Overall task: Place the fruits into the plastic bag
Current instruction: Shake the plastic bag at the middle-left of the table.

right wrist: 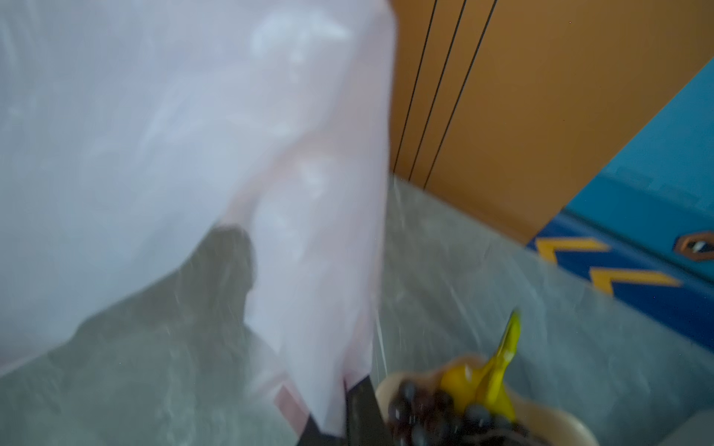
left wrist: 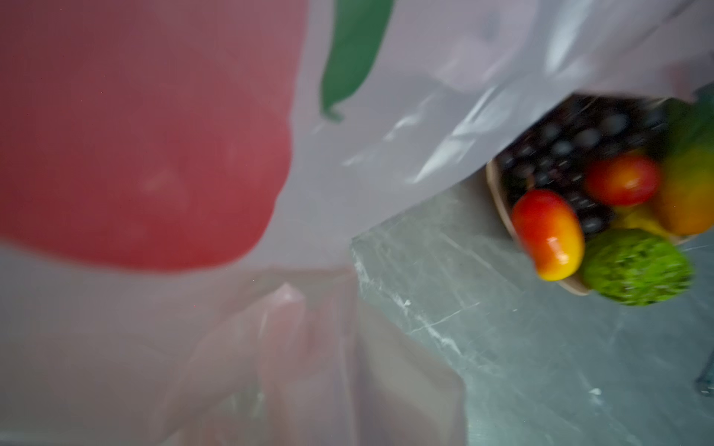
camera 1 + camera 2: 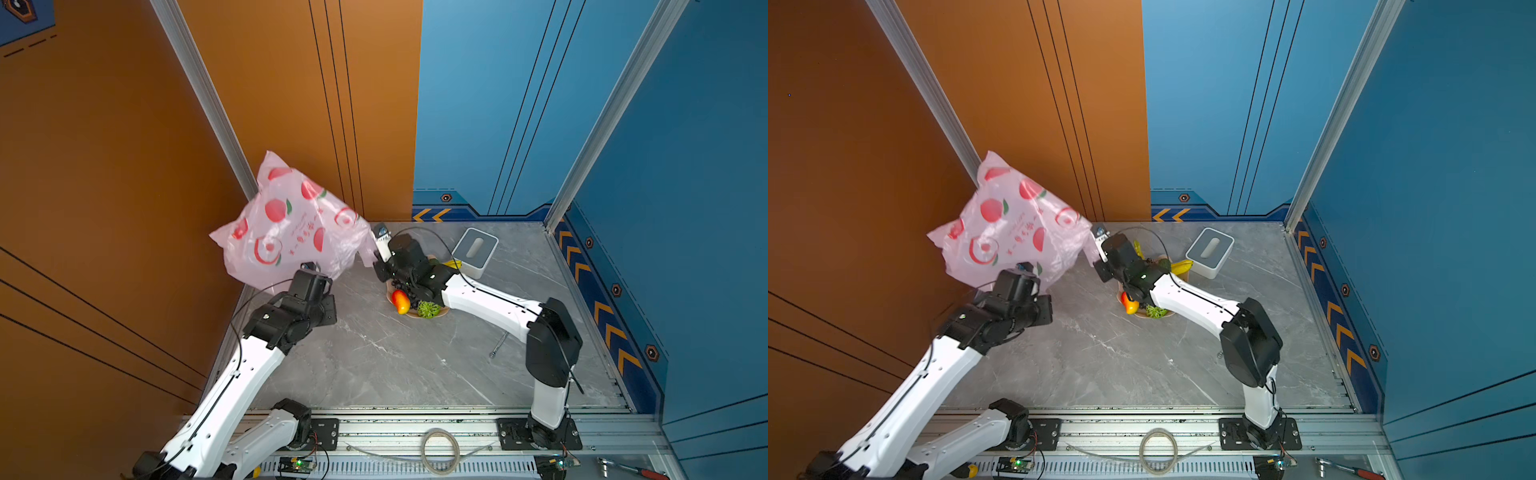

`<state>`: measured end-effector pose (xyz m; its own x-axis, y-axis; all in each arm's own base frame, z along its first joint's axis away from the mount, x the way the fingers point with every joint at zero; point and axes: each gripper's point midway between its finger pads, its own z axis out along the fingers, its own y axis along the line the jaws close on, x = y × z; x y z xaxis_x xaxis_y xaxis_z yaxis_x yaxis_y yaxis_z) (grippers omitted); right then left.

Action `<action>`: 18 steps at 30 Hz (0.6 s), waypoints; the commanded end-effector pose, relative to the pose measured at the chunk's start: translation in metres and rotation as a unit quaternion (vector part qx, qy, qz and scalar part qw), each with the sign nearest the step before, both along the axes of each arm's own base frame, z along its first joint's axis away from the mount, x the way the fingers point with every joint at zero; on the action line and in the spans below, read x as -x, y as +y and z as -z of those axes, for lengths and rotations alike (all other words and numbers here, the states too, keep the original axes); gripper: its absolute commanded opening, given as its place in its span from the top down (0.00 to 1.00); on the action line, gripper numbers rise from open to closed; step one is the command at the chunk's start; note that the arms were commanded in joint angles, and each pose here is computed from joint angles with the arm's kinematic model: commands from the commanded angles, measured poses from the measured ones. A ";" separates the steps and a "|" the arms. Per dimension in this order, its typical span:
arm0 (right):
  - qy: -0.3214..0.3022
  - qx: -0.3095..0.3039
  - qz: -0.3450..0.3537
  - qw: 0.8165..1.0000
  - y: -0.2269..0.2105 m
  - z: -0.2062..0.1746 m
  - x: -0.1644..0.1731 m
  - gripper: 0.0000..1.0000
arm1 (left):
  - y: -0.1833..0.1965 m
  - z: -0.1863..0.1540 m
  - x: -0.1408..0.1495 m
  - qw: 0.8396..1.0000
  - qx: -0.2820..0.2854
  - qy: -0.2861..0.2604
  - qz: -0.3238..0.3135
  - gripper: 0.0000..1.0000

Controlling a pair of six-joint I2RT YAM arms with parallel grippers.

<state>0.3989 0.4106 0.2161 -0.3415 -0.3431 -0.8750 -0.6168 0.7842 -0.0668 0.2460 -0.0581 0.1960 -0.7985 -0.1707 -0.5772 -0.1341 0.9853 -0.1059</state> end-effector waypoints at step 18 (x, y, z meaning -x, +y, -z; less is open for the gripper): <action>0.095 -0.026 0.046 0.994 -0.034 0.006 0.001 1.00 | 0.011 -0.032 0.033 0.993 0.073 -0.084 -0.038 1.00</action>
